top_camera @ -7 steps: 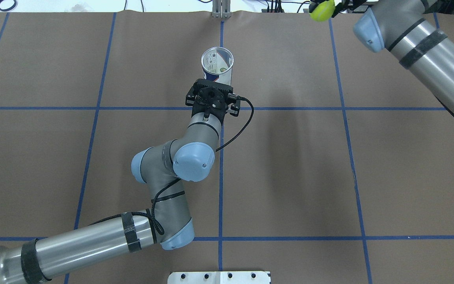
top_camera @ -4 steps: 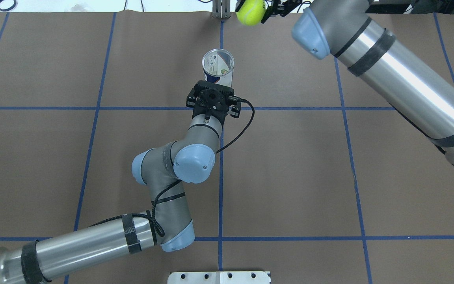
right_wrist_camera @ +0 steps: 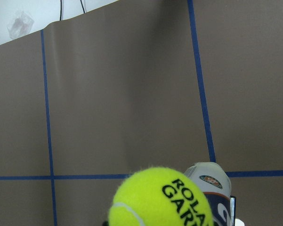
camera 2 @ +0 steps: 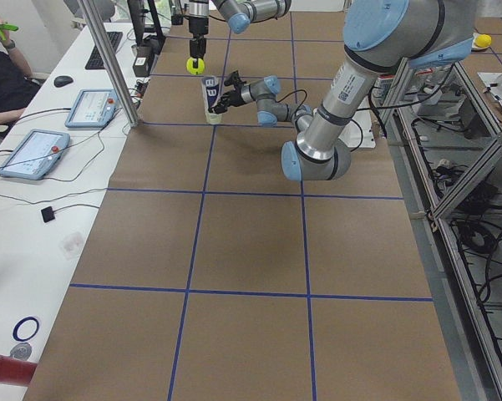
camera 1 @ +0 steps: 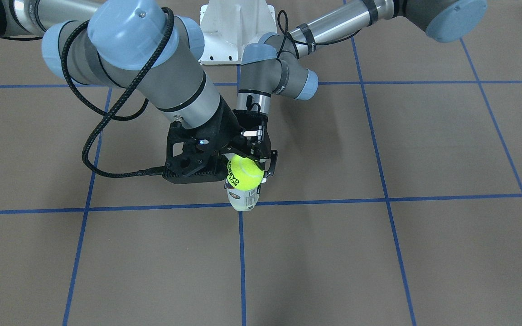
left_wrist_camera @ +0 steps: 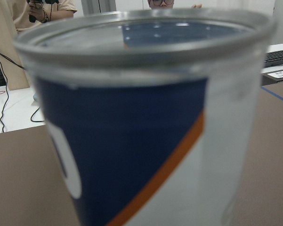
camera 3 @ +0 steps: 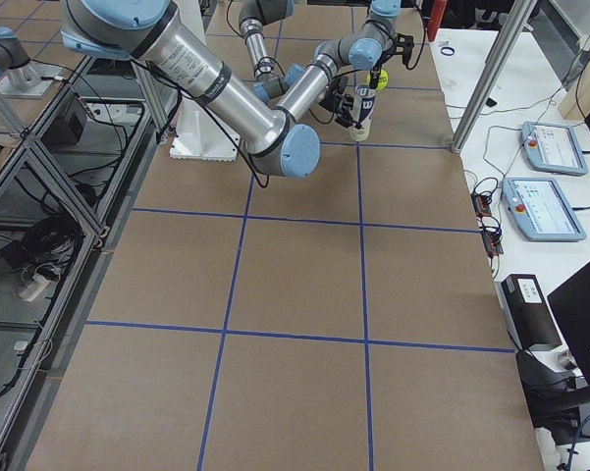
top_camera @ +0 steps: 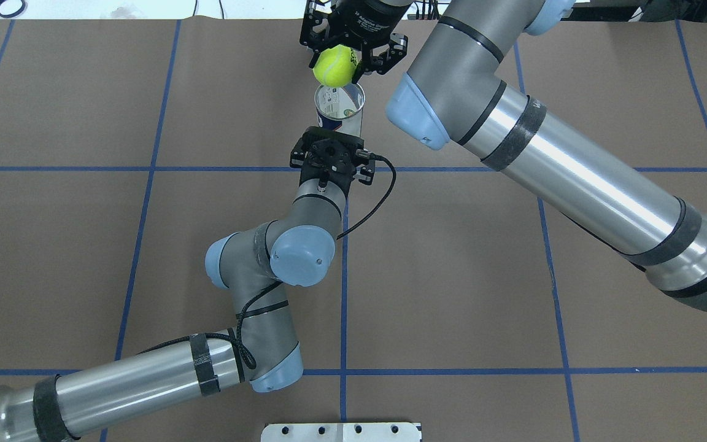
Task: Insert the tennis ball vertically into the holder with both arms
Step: 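Carry the second ball with the right gripper over the can's opening, then lower the ball into the can held by the left gripper, open right gripper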
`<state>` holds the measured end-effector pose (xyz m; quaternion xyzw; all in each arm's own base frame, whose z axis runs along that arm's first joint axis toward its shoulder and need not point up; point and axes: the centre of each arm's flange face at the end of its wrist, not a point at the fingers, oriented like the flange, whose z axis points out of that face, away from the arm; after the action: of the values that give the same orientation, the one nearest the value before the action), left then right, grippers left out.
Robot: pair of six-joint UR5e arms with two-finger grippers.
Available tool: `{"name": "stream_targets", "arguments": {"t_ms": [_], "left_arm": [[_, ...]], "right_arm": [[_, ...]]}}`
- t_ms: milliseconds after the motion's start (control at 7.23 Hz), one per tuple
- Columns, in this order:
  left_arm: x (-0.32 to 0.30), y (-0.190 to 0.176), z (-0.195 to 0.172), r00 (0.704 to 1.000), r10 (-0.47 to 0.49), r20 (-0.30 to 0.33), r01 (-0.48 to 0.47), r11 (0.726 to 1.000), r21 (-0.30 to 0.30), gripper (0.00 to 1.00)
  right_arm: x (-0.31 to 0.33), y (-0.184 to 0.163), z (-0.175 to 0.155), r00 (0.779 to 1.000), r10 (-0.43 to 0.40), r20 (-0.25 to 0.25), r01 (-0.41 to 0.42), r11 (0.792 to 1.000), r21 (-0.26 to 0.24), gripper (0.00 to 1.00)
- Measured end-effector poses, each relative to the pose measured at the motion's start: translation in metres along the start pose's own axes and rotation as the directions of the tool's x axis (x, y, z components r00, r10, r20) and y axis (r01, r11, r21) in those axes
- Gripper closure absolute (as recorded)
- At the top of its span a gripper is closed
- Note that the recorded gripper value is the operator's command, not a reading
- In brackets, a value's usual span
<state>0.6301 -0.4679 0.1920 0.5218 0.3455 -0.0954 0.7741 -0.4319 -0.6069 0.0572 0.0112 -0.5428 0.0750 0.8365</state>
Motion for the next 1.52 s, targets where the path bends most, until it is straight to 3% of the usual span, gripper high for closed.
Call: {"name": "stream_targets", "arguments": {"t_ms": [691, 1106, 1245, 1521], "left_arm": [[-0.001, 0.002, 0.001, 1.000, 0.003, 0.003, -0.003, 1.000, -0.003, 0.23], [-0.002, 0.003, 0.002, 1.000, 0.005, 0.004, -0.005, 1.000, -0.004, 0.23], [-0.002, 0.004, 0.002, 1.000, 0.005, 0.005, -0.005, 1.000, -0.004, 0.23], [-0.003, 0.006, 0.002, 1.000, 0.006, 0.006, -0.006, 1.000, -0.006, 0.23]], "right_arm": [[0.012, 0.021, -0.007, 1.000, 0.002, -0.007, -0.002, 1.000, -0.017, 1.00], [0.008, 0.034, 0.005, 1.000, -0.008, -0.018, 0.007, 1.000, -0.022, 1.00], [0.006, 0.038, 0.013, 1.000, -0.011, -0.027, 0.011, 1.000, -0.018, 0.81], [0.006, 0.041, 0.023, 0.999, -0.014, -0.040, 0.014, 1.000, -0.012, 0.80]]}}
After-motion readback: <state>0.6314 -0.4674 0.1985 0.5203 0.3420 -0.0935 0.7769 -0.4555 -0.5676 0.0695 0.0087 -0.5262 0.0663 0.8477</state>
